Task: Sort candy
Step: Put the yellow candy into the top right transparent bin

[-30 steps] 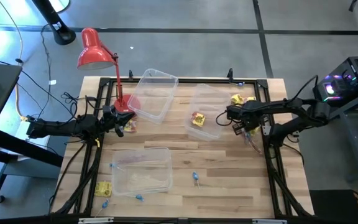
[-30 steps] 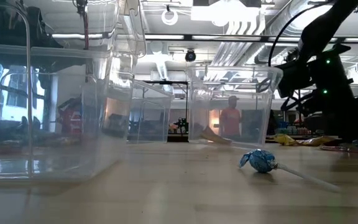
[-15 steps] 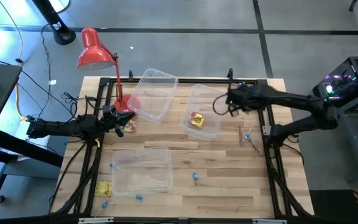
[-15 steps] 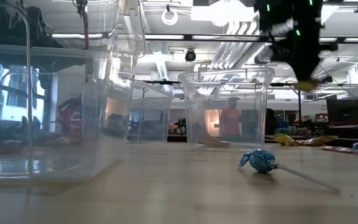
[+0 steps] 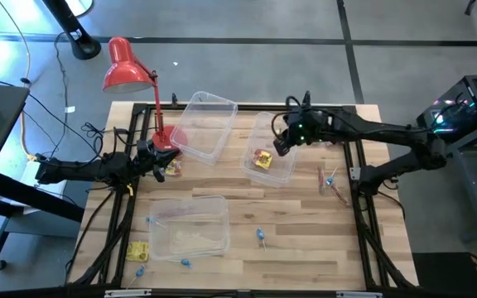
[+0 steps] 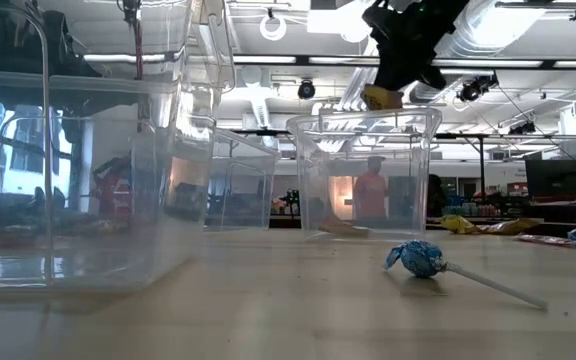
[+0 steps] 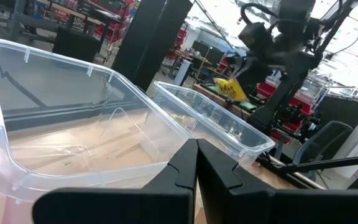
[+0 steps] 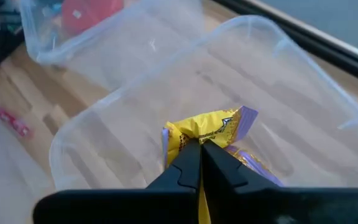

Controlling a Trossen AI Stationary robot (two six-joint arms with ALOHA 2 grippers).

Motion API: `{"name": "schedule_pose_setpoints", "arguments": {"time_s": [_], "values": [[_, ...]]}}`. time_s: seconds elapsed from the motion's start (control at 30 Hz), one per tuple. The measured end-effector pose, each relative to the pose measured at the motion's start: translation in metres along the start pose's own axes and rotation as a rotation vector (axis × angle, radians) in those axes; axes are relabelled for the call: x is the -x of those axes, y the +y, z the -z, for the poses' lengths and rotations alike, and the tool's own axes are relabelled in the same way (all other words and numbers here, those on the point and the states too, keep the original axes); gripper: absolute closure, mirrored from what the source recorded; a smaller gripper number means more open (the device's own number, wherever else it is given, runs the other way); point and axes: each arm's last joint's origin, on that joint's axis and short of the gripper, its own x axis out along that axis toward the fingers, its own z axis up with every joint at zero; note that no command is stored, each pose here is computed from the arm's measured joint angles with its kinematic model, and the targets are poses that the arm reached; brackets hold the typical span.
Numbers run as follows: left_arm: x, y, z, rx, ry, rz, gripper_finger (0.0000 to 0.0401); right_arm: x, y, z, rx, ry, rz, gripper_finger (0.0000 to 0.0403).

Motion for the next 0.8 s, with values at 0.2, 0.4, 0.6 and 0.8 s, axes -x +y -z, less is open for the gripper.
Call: {"name": "schedule_pose_setpoints", "arguments": {"time_s": [0.2, 0.4, 0.6, 0.8], "values": [[0.000, 0.000, 0.000, 0.000, 0.000, 0.000, 0.0401, 0.000, 0.005, 0.012, 0.033, 0.098, -0.003, 0.0331], [0.000, 0.000, 0.000, 0.000, 0.000, 0.000, 0.0401, 0.002, 0.016, 0.013, 0.098, 0.063, -0.054, 0.0246], [0.000, 0.000, 0.000, 0.000, 0.000, 0.000, 0.0401, 0.037, -0.001, -0.004, 0.094, 0.036, 0.263, 0.0221], [0.000, 0.000, 0.000, 0.000, 0.000, 0.000, 0.0401, 0.046, -0.036, -0.010, -0.039, 0.049, 0.547, 0.0219]]}}
